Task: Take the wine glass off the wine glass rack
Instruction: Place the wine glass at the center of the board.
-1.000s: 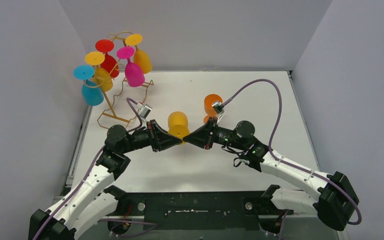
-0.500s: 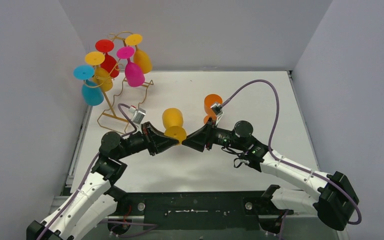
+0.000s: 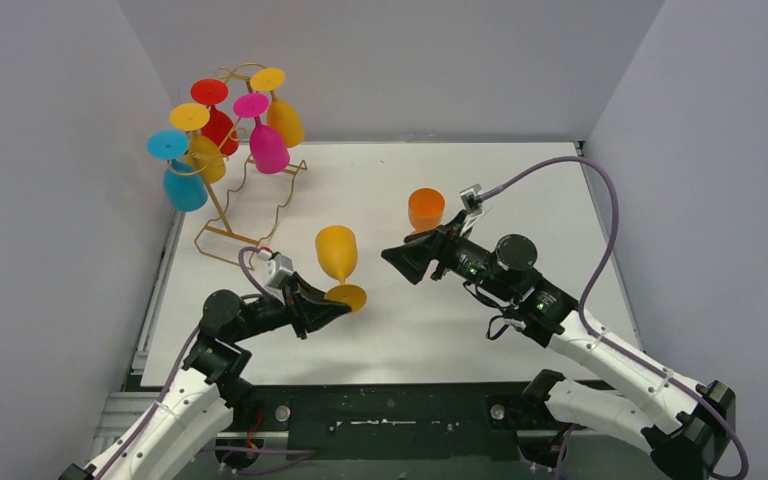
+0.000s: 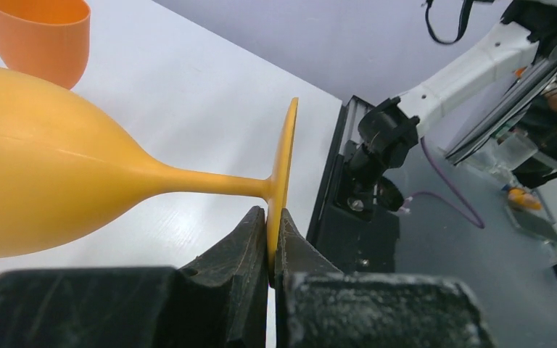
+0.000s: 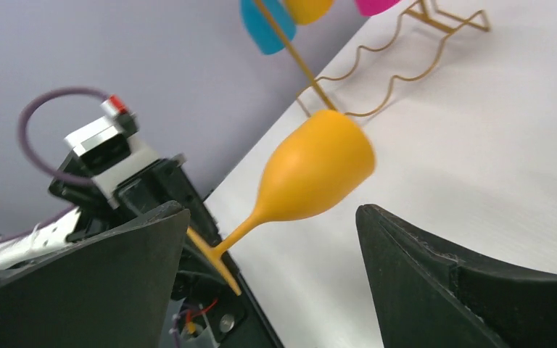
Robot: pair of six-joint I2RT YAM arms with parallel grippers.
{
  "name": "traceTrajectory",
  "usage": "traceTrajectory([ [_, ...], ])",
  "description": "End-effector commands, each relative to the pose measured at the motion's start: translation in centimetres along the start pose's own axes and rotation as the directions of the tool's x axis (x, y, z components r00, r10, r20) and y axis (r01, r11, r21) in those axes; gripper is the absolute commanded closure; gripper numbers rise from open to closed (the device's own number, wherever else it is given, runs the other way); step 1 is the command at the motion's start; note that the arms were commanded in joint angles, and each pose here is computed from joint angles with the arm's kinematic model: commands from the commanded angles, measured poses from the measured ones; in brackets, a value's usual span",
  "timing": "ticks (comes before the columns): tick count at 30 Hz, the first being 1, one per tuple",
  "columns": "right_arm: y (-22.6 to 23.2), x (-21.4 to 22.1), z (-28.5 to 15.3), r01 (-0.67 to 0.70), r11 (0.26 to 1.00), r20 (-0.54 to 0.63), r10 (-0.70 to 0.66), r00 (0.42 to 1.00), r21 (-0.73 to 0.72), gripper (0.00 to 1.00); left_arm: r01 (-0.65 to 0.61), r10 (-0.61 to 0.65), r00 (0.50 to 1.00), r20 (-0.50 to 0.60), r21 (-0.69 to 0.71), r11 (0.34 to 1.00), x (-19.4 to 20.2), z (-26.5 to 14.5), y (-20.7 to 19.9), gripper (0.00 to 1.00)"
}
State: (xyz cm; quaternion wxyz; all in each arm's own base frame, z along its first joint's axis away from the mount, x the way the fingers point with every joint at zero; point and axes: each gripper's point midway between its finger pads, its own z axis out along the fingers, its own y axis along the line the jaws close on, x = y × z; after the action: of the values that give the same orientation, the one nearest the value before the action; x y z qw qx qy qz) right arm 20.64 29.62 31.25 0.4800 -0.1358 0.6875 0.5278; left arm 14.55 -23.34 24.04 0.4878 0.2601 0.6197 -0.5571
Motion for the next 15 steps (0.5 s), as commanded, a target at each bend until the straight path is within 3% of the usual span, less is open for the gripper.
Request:
traceTrajectory([
  [1, -4.4, -2.1, -0.9, 0.048, 0.973, 0.055, -0.062, 0.997, 0.228, 0.1, -0.251, 0.244, 0.964, 0.103, 0.062, 0.966, -1.2, -0.8, -1.4, 1.0],
  [4, -4.7, -2.5, -1.1, 0.019, 0.981, 0.04, -0.027, 0.999, 0.195, 0.09, -0.386, 0.372, 0.923, 0.102, 0.211, 0.898, 0.6, -1.6, -3.6, 1.0],
  [10, -4.9, -3.1, -0.9, 0.002, 0.995, -0.05, 0.003, 0.999, 0.104, 0.07, -0.424, 0.427, 0.902, 0.068, 0.337, 0.841, 2.9, -2.3, -4.7, 1.0],
  [15, -2.3, -2.8, -0.8, -0.027, 0.992, -0.201, 0.002, 0.98, -0.123, 0.08, -0.437, 0.462, 0.885, 0.059, 0.445, 0.782, 3.6, -2.6, -5.8, 1.0],
])
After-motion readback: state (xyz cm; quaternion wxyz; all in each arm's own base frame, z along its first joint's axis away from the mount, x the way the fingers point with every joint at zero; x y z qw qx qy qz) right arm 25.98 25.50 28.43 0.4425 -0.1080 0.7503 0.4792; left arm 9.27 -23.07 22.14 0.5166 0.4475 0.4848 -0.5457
